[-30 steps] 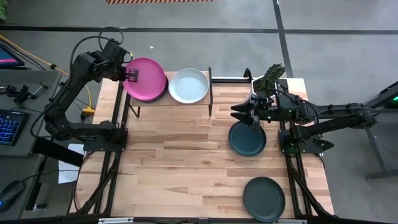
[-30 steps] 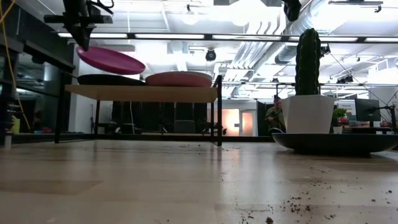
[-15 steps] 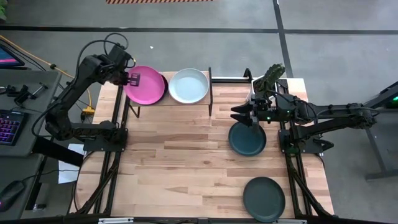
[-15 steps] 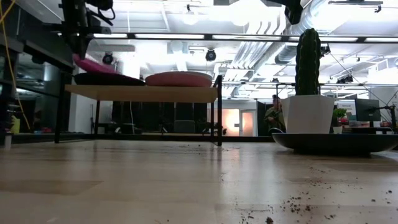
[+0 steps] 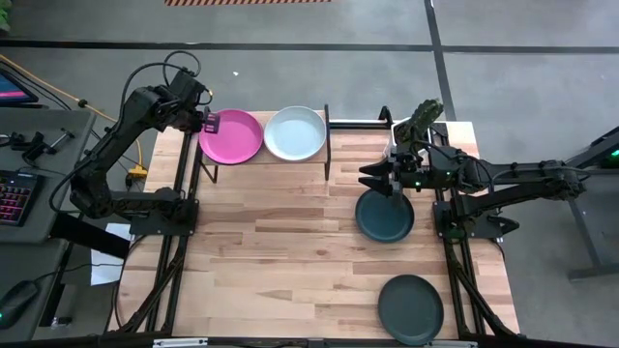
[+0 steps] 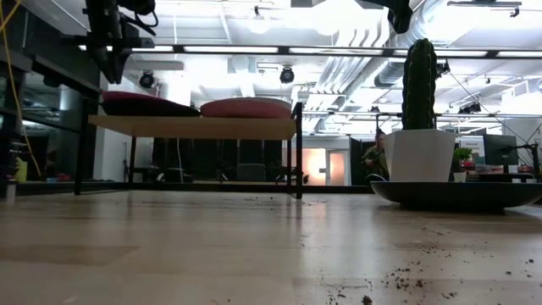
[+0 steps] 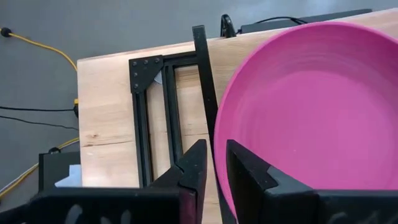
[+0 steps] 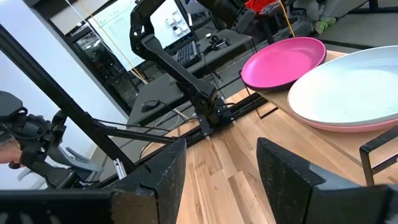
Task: Place and stack plates onto a shelf
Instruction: Stack the pink plate on the top of the black plate on the shelf
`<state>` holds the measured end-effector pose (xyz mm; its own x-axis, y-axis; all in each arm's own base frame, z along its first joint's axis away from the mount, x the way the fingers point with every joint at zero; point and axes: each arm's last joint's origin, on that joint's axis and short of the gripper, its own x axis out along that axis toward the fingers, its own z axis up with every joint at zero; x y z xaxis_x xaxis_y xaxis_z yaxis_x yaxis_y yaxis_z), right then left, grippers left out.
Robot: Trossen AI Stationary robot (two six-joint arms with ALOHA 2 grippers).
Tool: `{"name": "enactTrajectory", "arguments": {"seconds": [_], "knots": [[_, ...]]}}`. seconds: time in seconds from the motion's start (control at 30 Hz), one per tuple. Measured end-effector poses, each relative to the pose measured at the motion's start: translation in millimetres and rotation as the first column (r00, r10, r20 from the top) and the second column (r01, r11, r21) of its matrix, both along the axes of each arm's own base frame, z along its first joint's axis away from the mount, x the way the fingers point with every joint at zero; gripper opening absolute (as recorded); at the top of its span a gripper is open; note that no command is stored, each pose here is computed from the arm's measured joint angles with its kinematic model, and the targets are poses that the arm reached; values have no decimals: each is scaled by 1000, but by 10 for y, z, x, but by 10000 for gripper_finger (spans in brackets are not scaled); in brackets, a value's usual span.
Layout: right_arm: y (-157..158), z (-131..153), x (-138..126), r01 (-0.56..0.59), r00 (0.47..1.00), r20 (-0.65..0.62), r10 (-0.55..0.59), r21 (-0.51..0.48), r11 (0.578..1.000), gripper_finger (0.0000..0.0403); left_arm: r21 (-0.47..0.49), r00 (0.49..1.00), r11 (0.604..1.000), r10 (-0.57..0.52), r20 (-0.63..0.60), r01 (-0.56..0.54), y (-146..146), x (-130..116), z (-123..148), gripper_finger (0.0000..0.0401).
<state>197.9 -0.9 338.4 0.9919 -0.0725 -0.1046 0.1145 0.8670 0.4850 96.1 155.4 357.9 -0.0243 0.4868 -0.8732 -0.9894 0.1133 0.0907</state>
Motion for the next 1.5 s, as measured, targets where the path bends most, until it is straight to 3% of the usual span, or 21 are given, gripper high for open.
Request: {"name": "enactTrajectory", "arguments": {"seconds": [0.37, 0.47, 0.67, 0.83, 1.07, 1.37, 1.5], "knots": [[1, 0, 0, -1, 1000, 0, 1, -2, 1000, 179, 43, 999, 999, 12, 49, -14, -31, -18, 53, 93], [0, 0, 0, 0, 1000, 0, 0, -2, 1000, 179, 49, 999, 998, 32, 19, -33, -8, -4, 28, 80], [0, 0, 0, 0, 1000, 0, 0, 1, 1000, 179, 33, 995, 998, 64, -81, -61, -22, 21, -230, 7], [-2, 0, 0, 4, 1000, 0, -4, -1, 1000, 179, 13, 986, 998, 69, -150, -68, -59, 32, -434, 3], [-13, 0, -1, 43, 999, 0, -43, -6, 999, 179, 94, 990, 991, 99, -99, -90, -33, 70, -422, 1], [-13, 0, -1, 43, 999, 0, -43, -6, 999, 179, 111, 990, 987, 128, -64, -120, -17, 83, -419, 0], [-13, 0, -1, 43, 999, 0, -43, -6, 999, 179, 84, 988, 989, 131, -82, -124, -23, 80, -539, 0]]}}
